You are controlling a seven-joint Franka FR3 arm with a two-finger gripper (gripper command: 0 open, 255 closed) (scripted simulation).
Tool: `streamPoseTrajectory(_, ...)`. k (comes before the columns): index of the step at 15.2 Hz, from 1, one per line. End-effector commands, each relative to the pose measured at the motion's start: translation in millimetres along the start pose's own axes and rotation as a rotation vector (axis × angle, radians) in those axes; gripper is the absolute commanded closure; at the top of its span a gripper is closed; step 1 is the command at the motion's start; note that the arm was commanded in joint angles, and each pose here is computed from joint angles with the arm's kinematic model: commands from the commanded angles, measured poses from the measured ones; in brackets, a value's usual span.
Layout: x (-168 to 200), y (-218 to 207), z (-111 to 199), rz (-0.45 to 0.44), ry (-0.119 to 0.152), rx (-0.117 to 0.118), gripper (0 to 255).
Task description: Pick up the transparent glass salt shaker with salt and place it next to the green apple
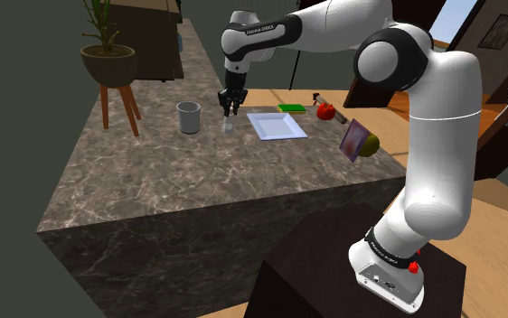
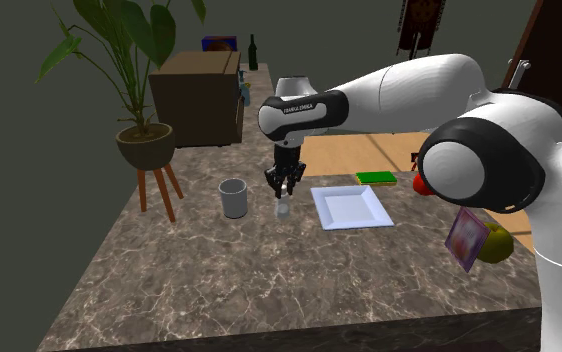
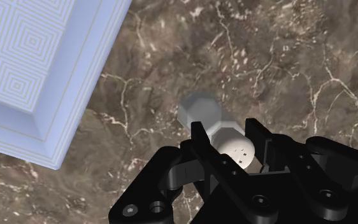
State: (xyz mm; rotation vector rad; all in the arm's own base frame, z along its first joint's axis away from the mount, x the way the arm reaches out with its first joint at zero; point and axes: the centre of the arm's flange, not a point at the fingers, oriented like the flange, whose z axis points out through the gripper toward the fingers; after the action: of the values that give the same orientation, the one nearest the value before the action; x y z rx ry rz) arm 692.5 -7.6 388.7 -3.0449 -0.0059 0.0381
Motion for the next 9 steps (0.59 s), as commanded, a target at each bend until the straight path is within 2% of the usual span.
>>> streamPoseTrajectory(1,0,0,0,0.000,-0.001,0.000,255)
streamPoseTrajectory(5,0,0,1,0.000,-0.001,0.000,255)
streamPoseTrajectory(9,-1,-2,-20,0.000,-0.001,0.000,255)
